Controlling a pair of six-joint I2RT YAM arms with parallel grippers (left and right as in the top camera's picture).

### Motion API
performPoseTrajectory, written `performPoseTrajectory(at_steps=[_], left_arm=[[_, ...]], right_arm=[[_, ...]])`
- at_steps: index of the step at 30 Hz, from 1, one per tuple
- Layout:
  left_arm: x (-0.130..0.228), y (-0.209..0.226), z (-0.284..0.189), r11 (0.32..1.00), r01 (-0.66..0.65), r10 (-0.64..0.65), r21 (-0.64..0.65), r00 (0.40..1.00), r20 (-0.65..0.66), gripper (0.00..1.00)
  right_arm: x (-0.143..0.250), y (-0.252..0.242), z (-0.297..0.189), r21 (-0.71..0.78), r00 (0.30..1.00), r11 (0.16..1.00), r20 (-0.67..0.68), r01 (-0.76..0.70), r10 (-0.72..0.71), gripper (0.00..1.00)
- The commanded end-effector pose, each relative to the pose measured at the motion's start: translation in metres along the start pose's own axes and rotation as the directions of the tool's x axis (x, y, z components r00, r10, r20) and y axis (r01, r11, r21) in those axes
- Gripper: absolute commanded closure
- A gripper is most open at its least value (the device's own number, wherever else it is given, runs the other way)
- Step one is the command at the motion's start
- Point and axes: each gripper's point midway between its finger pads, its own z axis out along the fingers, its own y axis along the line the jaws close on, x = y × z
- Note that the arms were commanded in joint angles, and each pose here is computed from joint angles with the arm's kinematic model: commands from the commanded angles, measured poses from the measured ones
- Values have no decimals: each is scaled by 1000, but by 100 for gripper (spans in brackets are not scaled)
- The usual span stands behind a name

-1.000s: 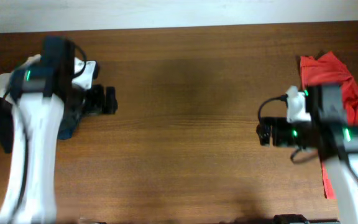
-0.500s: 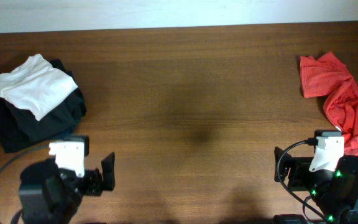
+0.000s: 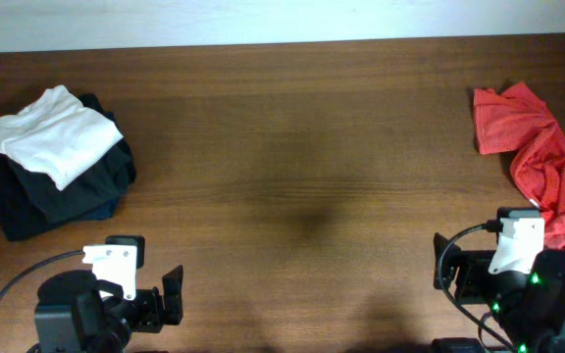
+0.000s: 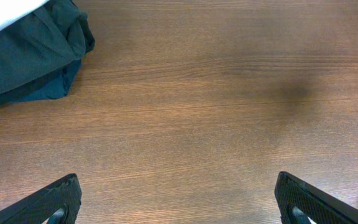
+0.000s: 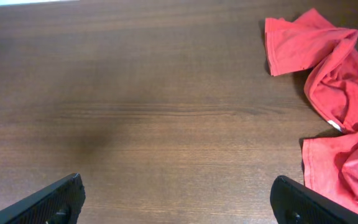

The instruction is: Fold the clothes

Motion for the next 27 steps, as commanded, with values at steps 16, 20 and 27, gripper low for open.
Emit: performPoseTrajectory(at_steps=[16, 20, 27], left_arm=[[2, 2, 1, 1000, -5, 5, -7, 1000, -5, 1], [2, 2, 1, 1000, -5, 5, -7, 1000, -5, 1], [2, 2, 1, 1000, -5, 5, -7, 1000, -5, 1]], right_arm=[[2, 5, 42, -47, 834, 997, 551, 69, -31, 1], [3, 5, 67, -53, 798, 996, 602, 76, -29, 1], [14, 7, 92, -11, 759, 987, 641, 158, -114, 1]])
